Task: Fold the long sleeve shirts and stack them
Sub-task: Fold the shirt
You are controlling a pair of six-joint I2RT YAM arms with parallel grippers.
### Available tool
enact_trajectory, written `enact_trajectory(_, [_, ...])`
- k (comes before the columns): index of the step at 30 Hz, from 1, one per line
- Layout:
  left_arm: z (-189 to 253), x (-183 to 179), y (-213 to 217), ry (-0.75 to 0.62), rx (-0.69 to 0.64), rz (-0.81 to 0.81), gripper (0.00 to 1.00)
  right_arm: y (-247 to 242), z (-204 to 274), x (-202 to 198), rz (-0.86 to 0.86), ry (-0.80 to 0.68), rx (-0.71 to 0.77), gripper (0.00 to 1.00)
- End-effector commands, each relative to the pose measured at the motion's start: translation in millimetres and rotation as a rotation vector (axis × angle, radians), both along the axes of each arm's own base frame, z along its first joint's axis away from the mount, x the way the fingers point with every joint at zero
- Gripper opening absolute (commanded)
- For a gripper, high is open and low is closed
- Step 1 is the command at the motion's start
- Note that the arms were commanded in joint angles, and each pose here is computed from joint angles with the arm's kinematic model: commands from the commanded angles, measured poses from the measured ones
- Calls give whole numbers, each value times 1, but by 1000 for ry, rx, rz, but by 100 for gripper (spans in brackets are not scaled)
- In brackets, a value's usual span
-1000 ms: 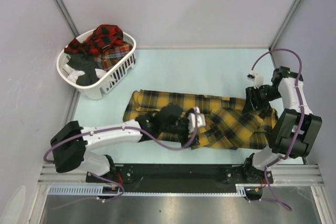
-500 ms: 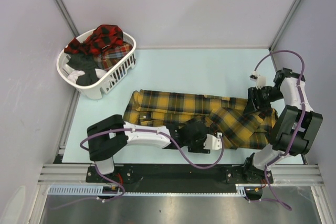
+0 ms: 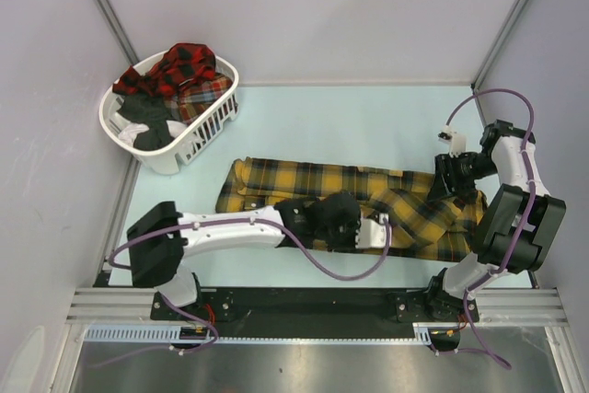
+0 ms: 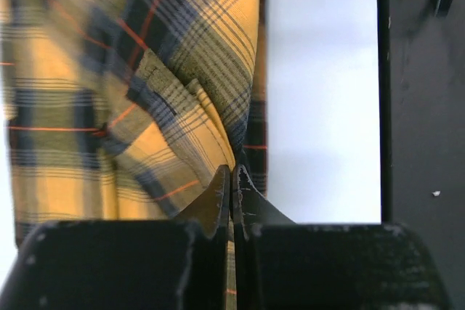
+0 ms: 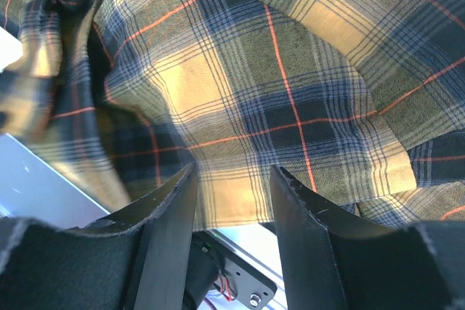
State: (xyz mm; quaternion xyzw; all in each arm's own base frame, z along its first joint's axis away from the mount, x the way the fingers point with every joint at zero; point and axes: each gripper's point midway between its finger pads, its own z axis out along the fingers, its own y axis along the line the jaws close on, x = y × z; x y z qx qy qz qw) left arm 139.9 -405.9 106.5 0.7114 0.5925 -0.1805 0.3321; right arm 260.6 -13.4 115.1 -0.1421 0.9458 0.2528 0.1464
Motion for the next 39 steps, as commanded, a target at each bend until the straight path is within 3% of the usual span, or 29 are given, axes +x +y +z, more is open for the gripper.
enact_trajectory(1, [73,12,-2,115,-179,36,0,5,5,10,35,-45,9,50])
enact_trajectory(7, [54,9,9,208,-127,-7,0,14,-1,17,61,-22,48,50])
enact_trajectory(13, [12,18,2,250,-64,-1,0,40,7,-6,131,32,169,50])
enact_trajectory(18, [-13,23,0,352,-42,24,1,61,0,-21,177,79,187,51])
enact_trajectory(26, [-25,31,15,430,-17,27,17,65,-10,-31,198,107,168,51])
enact_trajectory(30, [-28,26,19,453,2,12,36,63,-12,-32,201,116,156,51])
enact_trajectory(39, [-32,29,23,441,22,19,40,56,-13,-33,190,112,138,51])
